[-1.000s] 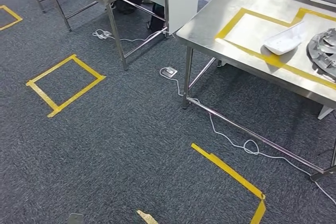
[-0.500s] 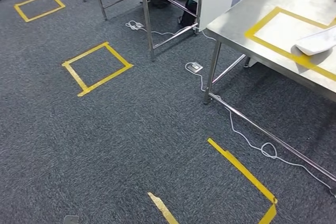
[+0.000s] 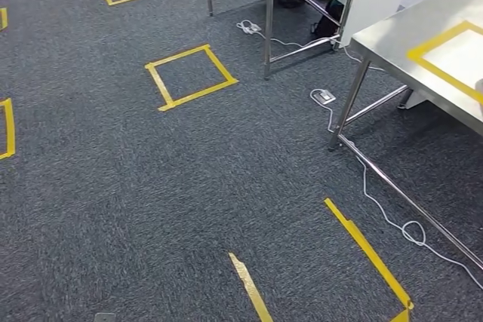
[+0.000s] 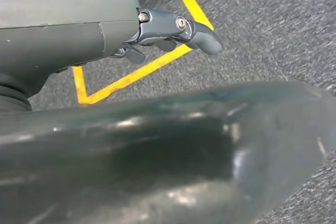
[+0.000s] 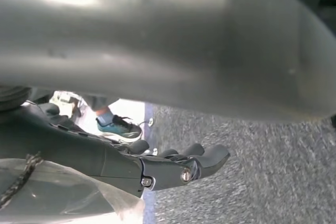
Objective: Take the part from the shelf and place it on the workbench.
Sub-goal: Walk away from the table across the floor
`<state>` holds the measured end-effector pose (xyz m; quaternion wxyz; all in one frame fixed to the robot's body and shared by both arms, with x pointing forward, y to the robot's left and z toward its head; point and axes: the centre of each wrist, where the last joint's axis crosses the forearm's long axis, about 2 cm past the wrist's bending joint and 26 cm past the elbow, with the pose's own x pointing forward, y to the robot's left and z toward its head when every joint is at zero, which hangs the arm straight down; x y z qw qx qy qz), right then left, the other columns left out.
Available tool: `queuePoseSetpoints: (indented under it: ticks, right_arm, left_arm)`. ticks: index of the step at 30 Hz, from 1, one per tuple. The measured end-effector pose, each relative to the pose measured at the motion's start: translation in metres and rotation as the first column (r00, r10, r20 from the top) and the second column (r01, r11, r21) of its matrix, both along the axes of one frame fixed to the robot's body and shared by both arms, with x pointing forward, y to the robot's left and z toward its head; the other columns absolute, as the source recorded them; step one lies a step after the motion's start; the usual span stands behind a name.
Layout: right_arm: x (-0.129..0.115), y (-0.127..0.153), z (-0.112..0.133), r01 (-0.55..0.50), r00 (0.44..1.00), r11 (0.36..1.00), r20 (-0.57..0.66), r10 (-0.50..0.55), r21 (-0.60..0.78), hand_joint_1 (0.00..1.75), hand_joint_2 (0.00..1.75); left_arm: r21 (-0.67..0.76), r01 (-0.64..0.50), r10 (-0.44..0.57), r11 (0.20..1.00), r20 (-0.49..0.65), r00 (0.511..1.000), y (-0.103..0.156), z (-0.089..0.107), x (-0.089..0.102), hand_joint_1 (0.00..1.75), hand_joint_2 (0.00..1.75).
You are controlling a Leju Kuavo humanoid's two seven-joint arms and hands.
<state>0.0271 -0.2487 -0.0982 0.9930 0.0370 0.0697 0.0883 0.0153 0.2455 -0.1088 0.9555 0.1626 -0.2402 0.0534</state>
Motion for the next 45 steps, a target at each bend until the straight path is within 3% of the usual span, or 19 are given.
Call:
queuePoseSetpoints:
  ticks: [22,45]
  right_arm:
    - [-0.013,-0.014,0.001,0.001,1.000,1.000,-0.019,-0.001,-0.016,0.00,0.00]
    - [-0.008,-0.014,0.002,0.007,1.000,0.999,0.024,-0.006,-0.033,0.00,0.00]
  left_arm:
    - [0.005,0.037,-0.037,0.999,0.043,0.998,-0.002,0.000,0.000,0.00,0.00]
    - [0.013,0.070,-0.071,0.997,0.052,0.996,-0.003,0.000,-0.001,0.00,0.00]
